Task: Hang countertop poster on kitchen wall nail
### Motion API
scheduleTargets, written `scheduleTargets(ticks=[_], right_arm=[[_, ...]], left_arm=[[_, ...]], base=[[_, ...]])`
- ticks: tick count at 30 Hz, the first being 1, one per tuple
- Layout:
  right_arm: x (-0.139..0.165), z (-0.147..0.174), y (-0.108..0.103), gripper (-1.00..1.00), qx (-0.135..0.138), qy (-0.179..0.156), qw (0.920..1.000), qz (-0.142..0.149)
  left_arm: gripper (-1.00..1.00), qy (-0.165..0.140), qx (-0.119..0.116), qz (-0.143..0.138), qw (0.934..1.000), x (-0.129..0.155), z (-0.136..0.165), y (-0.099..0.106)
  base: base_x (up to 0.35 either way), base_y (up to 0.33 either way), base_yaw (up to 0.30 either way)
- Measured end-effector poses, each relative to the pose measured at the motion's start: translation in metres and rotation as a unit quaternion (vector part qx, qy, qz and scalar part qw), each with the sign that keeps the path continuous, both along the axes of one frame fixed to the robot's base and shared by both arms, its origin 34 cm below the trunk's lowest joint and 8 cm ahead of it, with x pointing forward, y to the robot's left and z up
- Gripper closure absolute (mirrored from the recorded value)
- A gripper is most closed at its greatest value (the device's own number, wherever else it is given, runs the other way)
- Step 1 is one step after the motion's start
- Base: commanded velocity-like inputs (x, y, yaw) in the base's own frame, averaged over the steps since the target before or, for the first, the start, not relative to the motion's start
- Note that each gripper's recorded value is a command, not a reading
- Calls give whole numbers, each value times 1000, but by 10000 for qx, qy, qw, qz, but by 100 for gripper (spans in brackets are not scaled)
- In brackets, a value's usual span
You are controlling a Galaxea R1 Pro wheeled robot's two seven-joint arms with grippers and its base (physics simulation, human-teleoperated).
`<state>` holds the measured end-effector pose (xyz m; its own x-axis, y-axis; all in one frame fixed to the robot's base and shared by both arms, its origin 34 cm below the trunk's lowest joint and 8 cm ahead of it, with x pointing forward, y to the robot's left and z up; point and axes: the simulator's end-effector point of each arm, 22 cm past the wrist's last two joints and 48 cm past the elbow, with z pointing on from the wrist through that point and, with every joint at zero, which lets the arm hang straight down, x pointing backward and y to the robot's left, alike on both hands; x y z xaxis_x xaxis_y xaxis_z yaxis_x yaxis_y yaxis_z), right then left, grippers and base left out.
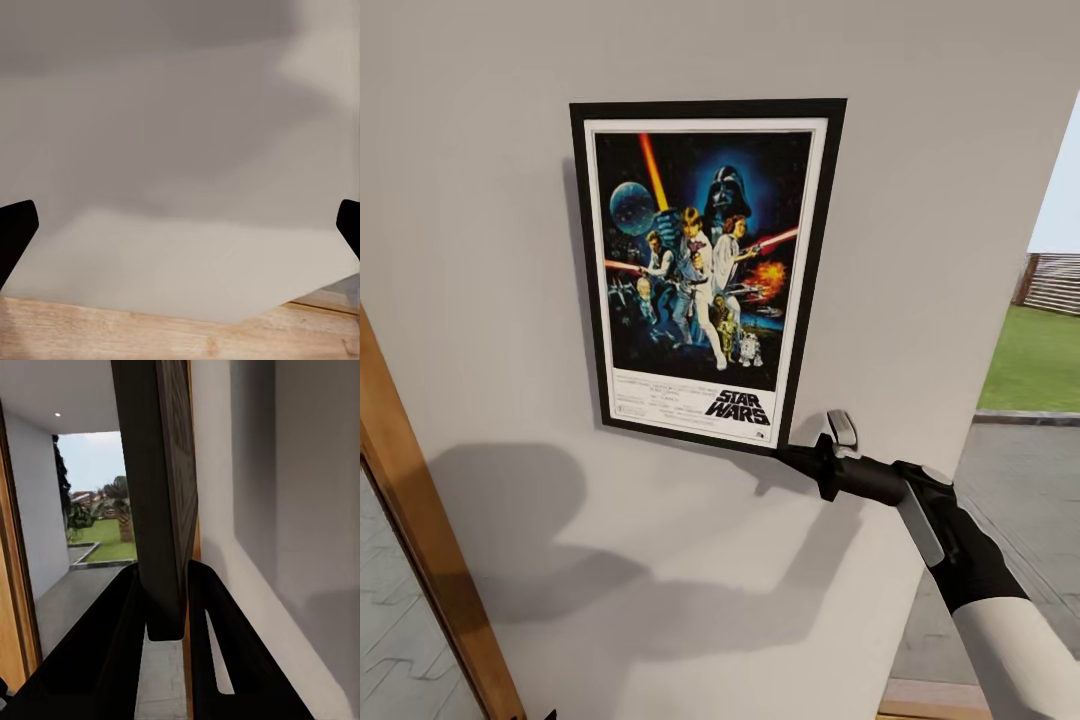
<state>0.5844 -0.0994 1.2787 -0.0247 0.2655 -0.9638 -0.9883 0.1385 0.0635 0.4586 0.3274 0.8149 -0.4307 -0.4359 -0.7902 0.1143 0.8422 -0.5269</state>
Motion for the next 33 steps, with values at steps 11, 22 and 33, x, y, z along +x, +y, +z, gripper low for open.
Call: scheduleTargets(ticks=[11, 22, 33], right_arm=[[0, 0, 0, 100, 0, 0, 10000, 0], [0, 0, 0, 100, 0, 8, 10000, -1], [-1, 0, 0, 100, 5, 5, 10000, 23]], left_arm=[[-100, 0, 3, -1, 10000, 0, 0, 0], [-100, 0, 1, -1, 10000, 0, 0, 0], [-100, -2, -1, -1, 10000, 0, 0, 0]], base=[[24, 71, 0], [4, 59, 0], [39, 56, 0]])
